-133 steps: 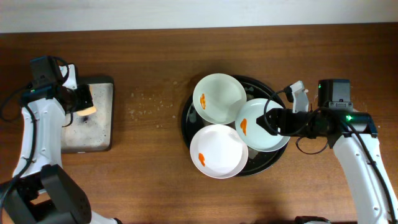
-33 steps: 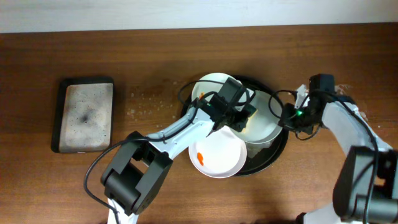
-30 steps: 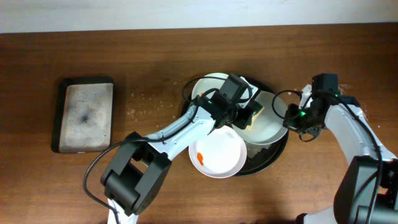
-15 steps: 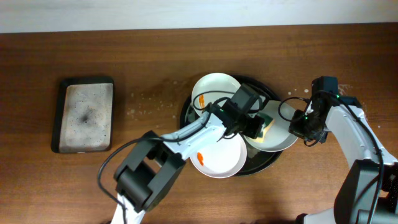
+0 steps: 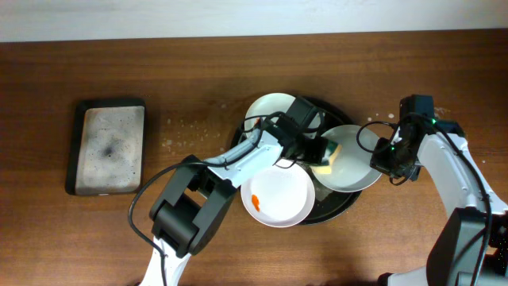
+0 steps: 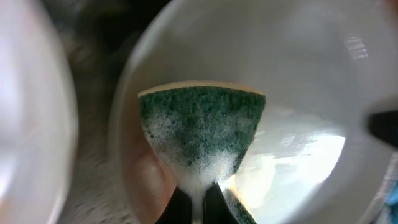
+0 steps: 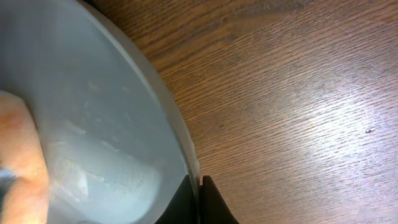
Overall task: Clean dirty plates on tray and stack at the side
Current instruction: 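Scrub the plate held by the right gripper with the sponge, then return the sponge to the soap tray with the left gripper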
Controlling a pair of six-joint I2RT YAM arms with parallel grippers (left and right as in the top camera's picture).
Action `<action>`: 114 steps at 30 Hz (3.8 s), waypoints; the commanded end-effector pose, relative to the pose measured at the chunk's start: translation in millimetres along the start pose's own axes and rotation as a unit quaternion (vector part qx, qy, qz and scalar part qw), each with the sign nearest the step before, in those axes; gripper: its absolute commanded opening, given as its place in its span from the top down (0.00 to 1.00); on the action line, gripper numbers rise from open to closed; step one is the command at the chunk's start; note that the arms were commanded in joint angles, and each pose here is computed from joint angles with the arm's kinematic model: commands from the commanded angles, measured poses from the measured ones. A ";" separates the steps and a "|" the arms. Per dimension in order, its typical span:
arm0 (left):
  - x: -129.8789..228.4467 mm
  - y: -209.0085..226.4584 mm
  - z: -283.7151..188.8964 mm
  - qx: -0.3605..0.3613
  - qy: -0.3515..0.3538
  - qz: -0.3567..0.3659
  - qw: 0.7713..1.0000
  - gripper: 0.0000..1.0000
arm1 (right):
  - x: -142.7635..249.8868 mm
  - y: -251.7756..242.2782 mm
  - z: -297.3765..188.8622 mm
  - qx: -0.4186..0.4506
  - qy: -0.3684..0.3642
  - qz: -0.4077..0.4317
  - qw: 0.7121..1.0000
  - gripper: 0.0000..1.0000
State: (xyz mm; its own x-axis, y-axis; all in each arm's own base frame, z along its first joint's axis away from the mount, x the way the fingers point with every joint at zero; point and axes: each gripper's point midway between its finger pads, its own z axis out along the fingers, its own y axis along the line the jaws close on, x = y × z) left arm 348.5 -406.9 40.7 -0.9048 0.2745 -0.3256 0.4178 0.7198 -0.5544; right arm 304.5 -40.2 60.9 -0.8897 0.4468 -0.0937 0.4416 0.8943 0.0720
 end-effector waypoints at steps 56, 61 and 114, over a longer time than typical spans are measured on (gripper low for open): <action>-38.0 21.8 -23.0 -0.254 0.029 0.057 0.965 1.00 | -12.5 -2.6 -46.0 0.000 -0.072 -0.003 0.997 0.96; -47.8 -1.4 -45.5 -0.209 0.032 0.051 0.976 0.99 | -10.2 -14.3 -57.7 0.029 -0.087 -0.006 0.996 0.96; -71.6 126.3 -309.2 -0.236 -0.031 -0.051 0.970 0.97 | -1.7 72.5 -196.1 0.412 -0.408 -0.275 0.767 0.96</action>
State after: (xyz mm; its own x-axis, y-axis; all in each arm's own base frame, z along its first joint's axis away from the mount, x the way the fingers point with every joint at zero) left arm 428.8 -210.3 175.4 -0.9423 0.2518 -0.2207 0.3077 0.9111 -0.2742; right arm 316.4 21.0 241.3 -0.7761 -0.4426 -0.4491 0.1867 0.5189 -0.8342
